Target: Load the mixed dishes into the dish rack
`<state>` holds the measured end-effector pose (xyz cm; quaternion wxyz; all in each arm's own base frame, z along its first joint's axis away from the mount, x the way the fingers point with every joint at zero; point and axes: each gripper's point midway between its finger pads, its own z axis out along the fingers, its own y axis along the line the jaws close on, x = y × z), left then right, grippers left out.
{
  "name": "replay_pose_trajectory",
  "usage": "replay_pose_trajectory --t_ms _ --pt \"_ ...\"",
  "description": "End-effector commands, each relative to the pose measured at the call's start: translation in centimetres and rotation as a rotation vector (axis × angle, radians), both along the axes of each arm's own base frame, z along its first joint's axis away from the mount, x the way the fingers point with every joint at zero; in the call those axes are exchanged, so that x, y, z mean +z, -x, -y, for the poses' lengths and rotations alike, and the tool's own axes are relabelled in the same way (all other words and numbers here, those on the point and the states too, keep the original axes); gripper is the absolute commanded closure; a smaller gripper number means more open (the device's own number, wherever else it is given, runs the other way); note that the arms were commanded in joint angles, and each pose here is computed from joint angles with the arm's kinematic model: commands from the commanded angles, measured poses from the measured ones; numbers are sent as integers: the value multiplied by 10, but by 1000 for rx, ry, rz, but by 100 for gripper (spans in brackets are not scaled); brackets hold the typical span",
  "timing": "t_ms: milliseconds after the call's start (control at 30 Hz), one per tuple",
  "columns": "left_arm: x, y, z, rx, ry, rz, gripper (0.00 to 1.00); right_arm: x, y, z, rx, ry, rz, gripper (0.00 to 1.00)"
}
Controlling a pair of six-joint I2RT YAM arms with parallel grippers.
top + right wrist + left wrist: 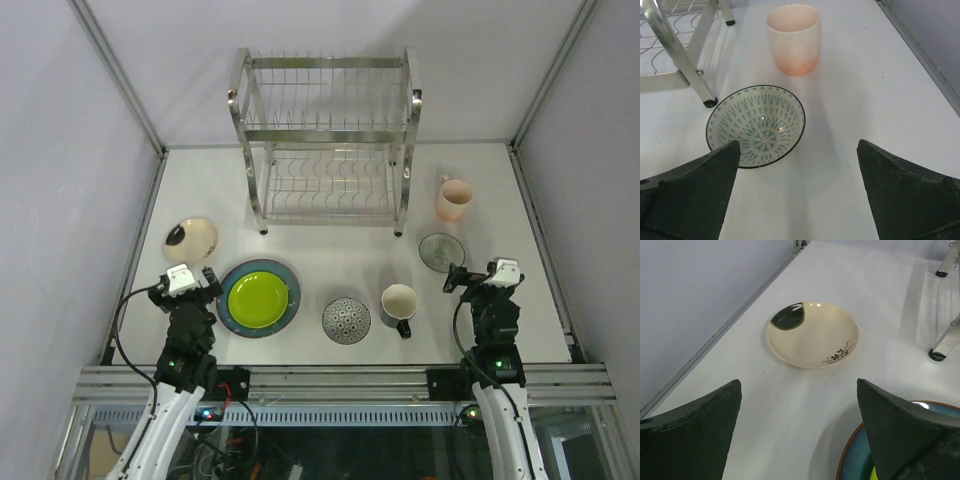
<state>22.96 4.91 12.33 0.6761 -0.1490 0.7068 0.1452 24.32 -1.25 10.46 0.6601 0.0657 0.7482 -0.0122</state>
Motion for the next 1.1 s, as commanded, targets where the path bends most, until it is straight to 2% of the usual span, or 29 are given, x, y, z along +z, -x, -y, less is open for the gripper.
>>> replay_pose_trajectory --t_ms 0,167,800,1067 --pt "-11 -1 -2 15 21 83 0 -15 3 -6 43 21 -5 0" --pt "-11 -1 -2 15 21 83 0 -19 1 -9 65 18 -46 0" --pt "-11 -1 -3 16 21 82 0 -13 1 -4 38 14 -21 0" --pt "26 4 4 -45 2 62 0 22 9 -12 89 28 -11 0"
